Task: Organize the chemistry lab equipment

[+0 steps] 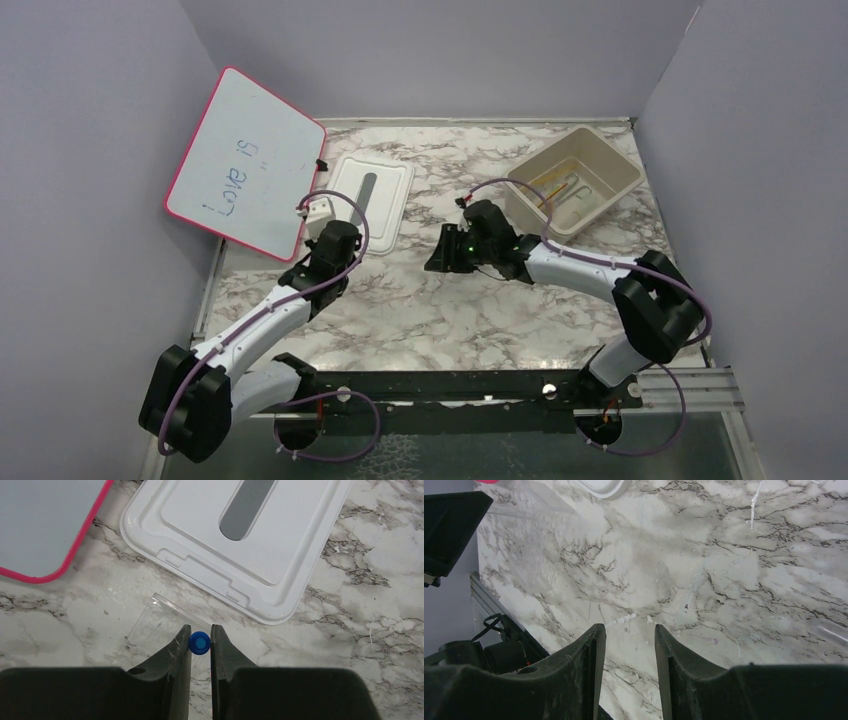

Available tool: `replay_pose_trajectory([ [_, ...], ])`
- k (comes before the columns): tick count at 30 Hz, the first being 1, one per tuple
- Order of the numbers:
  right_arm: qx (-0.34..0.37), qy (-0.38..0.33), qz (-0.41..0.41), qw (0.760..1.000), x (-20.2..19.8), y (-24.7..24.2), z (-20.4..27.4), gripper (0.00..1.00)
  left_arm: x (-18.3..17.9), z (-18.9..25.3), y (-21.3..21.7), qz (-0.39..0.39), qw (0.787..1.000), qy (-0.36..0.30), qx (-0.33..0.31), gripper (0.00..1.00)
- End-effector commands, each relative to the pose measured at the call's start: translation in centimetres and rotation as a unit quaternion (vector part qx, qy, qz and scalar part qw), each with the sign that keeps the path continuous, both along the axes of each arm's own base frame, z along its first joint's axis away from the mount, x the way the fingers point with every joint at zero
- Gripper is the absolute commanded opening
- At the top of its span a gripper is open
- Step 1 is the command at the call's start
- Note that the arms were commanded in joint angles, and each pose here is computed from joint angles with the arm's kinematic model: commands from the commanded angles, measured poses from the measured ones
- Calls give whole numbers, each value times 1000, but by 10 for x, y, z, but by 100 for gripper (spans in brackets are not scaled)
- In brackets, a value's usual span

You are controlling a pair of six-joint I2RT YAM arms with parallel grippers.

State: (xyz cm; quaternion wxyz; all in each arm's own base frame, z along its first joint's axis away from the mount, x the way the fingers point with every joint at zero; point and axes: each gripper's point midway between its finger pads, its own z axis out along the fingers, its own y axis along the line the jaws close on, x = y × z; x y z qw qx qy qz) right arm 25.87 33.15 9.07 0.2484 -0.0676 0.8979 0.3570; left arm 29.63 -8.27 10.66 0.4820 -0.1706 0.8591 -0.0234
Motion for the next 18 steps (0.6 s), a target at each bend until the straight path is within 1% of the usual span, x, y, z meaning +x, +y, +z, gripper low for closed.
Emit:
replay_pose_trajectory([
  [1, -11, -15, -15, 1000, 1, -8, 9, 45, 5, 3, -10, -13, 1000, -19, -16, 12],
  [6, -20, -18, -28, 999, 0, -16, 6, 45, 2, 3, -21, -37, 999, -17, -18, 12],
  [9, -23, -18, -31, 999, 0, -18, 5, 45, -2, 1, -22, -38, 999, -18, -3, 12],
  [14, -25, -18, -33, 999, 0, -19, 4, 44, -11, -1, -9, -3, 999, -20, 49, 12],
  [18, -27, -18, -32, 999, -1, -19, 3, 44, -10, 8, -5, 7, 998, -32, 56, 12],
])
